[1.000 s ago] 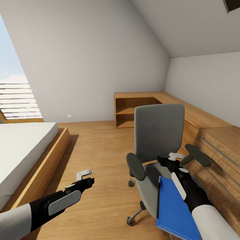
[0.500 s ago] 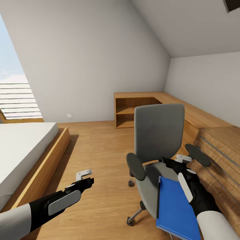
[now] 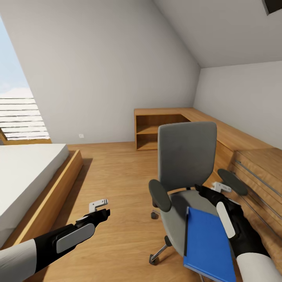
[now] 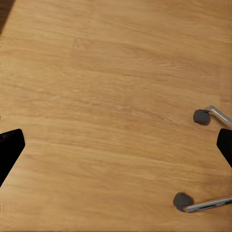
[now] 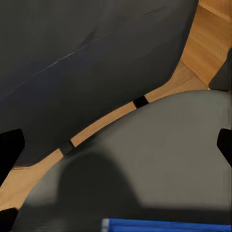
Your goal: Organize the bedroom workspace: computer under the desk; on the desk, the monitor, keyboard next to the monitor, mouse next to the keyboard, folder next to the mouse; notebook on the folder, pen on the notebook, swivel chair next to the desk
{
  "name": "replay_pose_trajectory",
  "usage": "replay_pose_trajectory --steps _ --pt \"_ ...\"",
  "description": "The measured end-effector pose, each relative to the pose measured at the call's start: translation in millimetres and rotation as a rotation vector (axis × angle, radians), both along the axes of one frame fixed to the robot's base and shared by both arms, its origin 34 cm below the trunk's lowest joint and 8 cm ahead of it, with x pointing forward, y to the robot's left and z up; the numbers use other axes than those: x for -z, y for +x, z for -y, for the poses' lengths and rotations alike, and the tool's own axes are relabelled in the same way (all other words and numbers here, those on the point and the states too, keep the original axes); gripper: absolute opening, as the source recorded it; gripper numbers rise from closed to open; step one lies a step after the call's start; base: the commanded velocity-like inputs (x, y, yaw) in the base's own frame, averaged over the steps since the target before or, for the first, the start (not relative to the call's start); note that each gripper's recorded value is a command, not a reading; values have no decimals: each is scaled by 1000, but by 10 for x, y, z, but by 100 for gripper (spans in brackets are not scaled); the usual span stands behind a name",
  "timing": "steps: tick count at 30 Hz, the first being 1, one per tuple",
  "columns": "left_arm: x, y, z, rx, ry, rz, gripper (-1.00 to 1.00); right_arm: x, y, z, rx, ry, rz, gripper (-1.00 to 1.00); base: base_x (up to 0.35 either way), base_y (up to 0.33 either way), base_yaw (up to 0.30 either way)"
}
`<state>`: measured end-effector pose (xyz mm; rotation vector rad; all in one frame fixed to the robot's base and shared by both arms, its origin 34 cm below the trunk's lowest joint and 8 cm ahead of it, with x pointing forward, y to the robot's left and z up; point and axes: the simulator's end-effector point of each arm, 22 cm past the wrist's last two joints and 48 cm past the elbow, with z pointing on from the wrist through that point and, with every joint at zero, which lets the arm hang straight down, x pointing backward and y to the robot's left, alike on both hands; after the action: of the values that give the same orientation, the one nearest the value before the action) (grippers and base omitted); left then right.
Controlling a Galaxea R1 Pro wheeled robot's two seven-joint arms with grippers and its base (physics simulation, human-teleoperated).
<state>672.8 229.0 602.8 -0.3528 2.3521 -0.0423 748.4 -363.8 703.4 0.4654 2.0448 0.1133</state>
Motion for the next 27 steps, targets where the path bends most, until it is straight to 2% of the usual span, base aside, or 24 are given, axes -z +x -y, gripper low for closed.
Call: replay_pose_trajectory --steps 7,14,19,27 --pt "4 0 -12 -2 3 0 100 0 -32 7 4 5 6 100 -178 231 -116" --pt "4 -3 -6 -2 2 -1 100 4 -34 11 5 5 6 100 -42 291 -19" --pt "5 0 17 -1 -1 -2 100 5 -36 35 10 6 6 100 -171 72 -91" --pt "5 -1 20 0 -1 -2 100 11 -67 171 45 24 8 100 -258 53 -254"
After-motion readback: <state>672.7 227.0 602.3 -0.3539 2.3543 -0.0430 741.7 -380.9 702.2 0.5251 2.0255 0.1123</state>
